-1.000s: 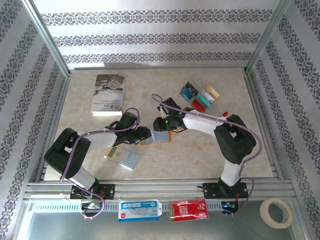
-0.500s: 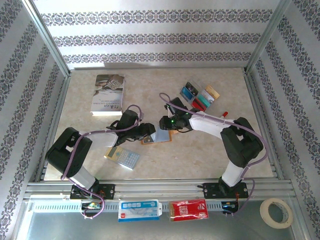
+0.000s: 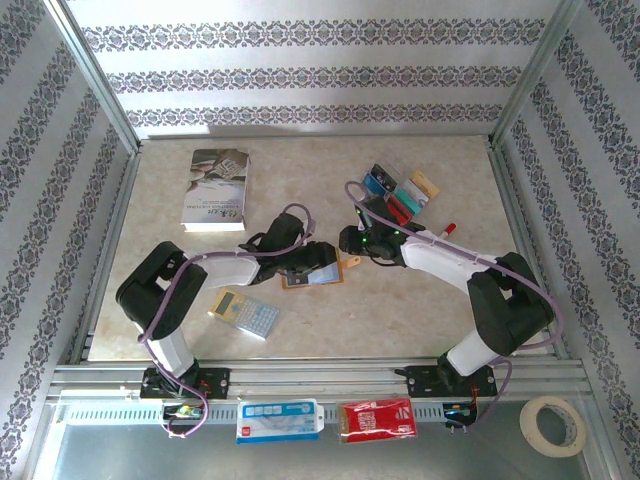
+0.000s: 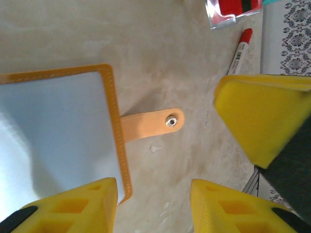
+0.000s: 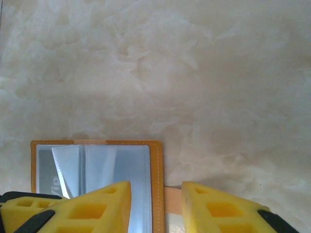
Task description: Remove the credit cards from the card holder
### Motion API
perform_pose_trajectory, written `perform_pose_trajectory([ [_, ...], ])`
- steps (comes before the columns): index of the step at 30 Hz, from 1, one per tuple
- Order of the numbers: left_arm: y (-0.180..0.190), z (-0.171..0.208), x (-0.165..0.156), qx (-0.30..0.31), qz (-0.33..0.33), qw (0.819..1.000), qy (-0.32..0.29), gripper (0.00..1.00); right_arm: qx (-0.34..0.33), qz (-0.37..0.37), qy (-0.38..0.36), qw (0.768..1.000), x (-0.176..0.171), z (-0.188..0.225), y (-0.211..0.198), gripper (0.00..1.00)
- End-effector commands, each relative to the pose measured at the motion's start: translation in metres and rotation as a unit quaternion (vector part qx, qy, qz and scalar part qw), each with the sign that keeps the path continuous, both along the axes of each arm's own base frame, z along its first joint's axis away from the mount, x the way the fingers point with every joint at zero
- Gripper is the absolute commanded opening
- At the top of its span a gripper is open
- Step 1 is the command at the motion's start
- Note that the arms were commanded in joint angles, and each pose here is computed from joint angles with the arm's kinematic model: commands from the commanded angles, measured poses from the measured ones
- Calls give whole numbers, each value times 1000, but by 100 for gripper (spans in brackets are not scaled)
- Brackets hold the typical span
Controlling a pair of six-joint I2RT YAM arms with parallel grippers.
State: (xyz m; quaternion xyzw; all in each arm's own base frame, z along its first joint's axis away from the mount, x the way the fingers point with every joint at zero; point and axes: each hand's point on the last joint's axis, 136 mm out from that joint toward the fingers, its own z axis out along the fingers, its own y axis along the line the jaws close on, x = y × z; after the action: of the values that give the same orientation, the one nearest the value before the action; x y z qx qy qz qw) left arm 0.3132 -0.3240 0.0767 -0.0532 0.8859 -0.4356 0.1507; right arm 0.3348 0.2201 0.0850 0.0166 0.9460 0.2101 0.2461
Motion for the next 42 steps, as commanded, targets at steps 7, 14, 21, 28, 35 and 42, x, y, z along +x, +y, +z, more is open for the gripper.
perform_pose_trajectory([
  [7,9,12,-6,43,-13,999,-20,46,7,-17,-18,1000,6,10,-4,35],
  [14,33,14,-9,65,2,997,-33,46,15,-5,-12,1000,5,11,2,35],
  [21,67,10,-11,98,44,994,-36,47,18,1,-8,1000,3,9,5,35],
  [28,76,-10,-13,121,55,991,-20,58,20,4,-5,1000,3,7,7,35],
  [35,44,-10,-2,80,19,997,-7,58,16,-5,-10,1000,2,9,3,42],
  [42,17,-11,1,35,-7,999,7,58,7,-15,-22,1000,0,12,-6,53],
])
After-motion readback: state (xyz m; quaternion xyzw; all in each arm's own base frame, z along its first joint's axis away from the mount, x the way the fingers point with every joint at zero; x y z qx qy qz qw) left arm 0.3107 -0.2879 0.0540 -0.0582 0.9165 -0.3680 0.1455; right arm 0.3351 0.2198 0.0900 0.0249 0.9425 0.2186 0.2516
